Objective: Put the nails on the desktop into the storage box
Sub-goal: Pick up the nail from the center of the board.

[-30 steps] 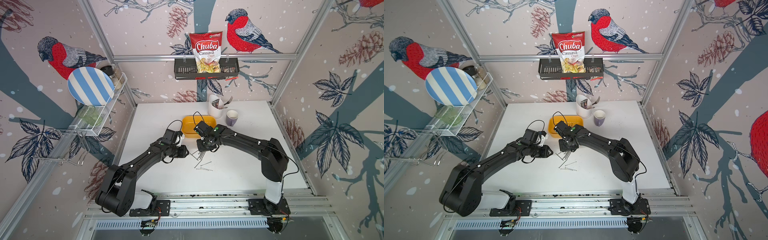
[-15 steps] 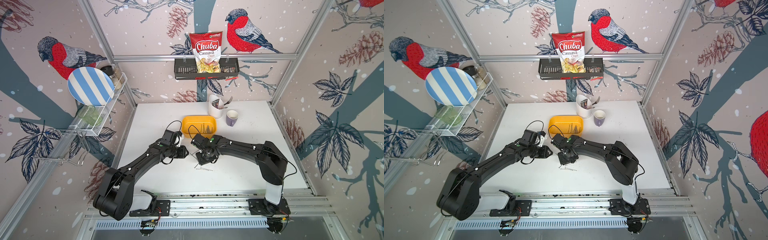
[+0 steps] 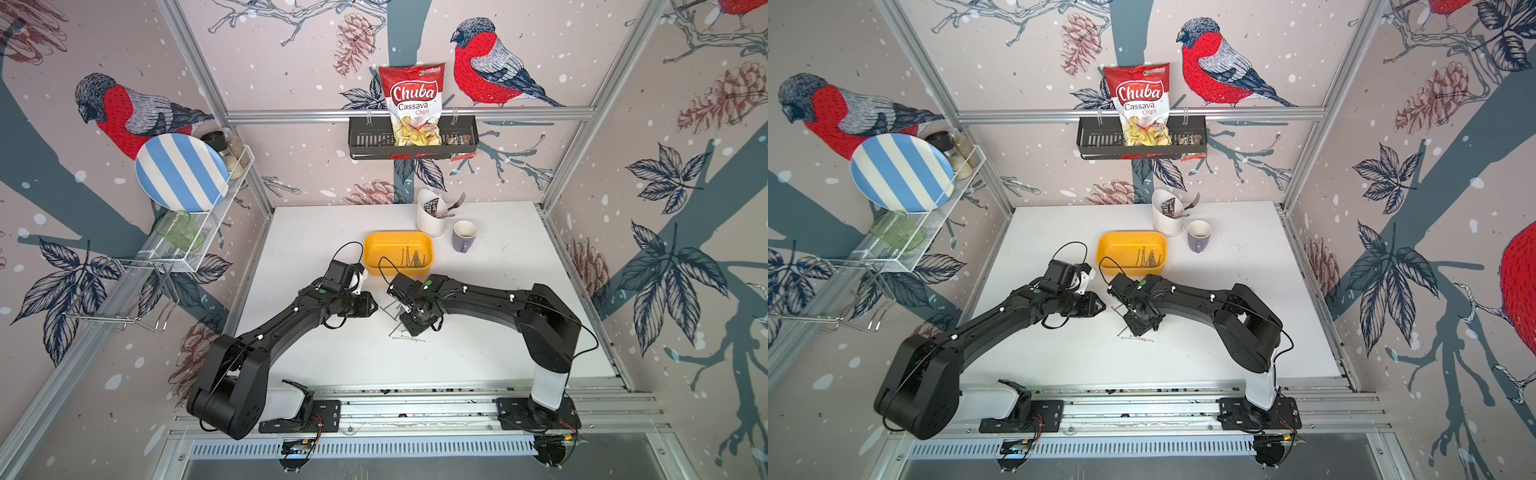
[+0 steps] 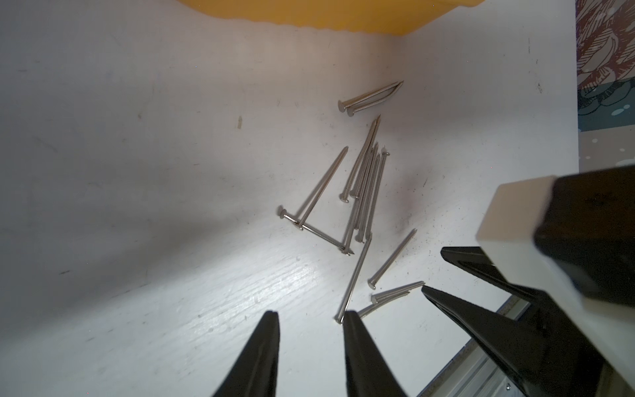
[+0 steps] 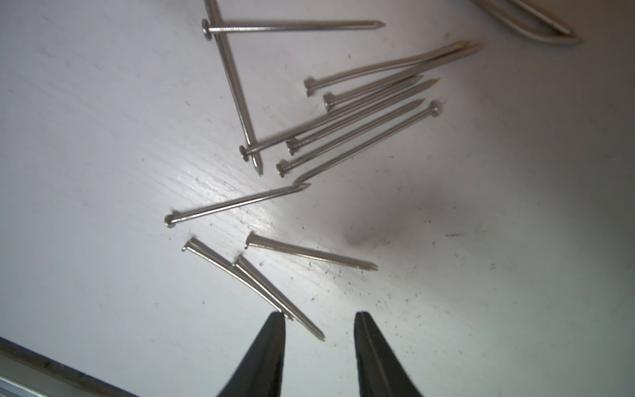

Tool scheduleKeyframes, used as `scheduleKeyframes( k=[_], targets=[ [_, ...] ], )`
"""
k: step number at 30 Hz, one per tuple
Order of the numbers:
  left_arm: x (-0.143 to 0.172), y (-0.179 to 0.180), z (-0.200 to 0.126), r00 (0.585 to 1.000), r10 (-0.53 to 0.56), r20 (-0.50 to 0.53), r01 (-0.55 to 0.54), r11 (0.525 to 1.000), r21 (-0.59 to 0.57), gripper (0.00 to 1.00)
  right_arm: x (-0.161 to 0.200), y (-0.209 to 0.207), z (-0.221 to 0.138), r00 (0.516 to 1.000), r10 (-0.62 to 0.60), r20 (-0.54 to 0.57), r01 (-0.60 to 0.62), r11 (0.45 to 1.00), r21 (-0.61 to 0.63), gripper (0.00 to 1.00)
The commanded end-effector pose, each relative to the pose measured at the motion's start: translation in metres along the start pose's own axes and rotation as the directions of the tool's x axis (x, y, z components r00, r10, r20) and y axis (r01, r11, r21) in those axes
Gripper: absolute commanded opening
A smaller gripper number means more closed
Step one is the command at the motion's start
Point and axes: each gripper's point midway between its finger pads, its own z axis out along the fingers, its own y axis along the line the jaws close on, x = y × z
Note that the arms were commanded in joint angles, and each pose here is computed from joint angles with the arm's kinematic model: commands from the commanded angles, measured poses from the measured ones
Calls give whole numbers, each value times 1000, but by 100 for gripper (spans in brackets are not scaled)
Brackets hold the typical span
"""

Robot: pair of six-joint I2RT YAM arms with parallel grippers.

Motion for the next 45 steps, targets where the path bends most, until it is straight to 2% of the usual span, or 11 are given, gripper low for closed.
scheduleKeyframes(
  k=[1, 6, 12, 26, 34, 38, 45],
  targets=[
    [-5, -2, 0, 1000, 10, 20, -10, 1000, 14, 35, 4, -9, -1, 994, -105, -12, 105, 994, 42, 43],
    [-5, -2, 1, 1000, 9, 14, -9, 1000, 12, 35, 2, -9, 2, 986, -168, -21, 169, 985, 37, 47],
    [-5, -1, 3, 1000, 6, 7, -6, 1000, 11, 35, 2, -8, 13, 974, -222, -50, 224, 974, 28, 47],
    [-5, 2, 6, 1000, 5, -5, -5, 1000, 9, 35, -5, -6, 34, 968, -237, -78, 239, 971, 13, 47],
    [-3, 5, 9, 1000, 2, -17, -2, 1000, 11, 35, -14, 16, 45, 959, -274, -77, 270, 961, -58, 46],
    [-2, 5, 10, 1000, 0, -22, 0, 1000, 10, 35, -9, 23, 51, 953, -286, -97, 280, 957, -74, 42],
    [-2, 7, 13, 1000, 0, -28, 0, 1000, 13, 35, 3, 20, 57, 953, -275, -128, 269, 961, -61, 25]
  ],
)
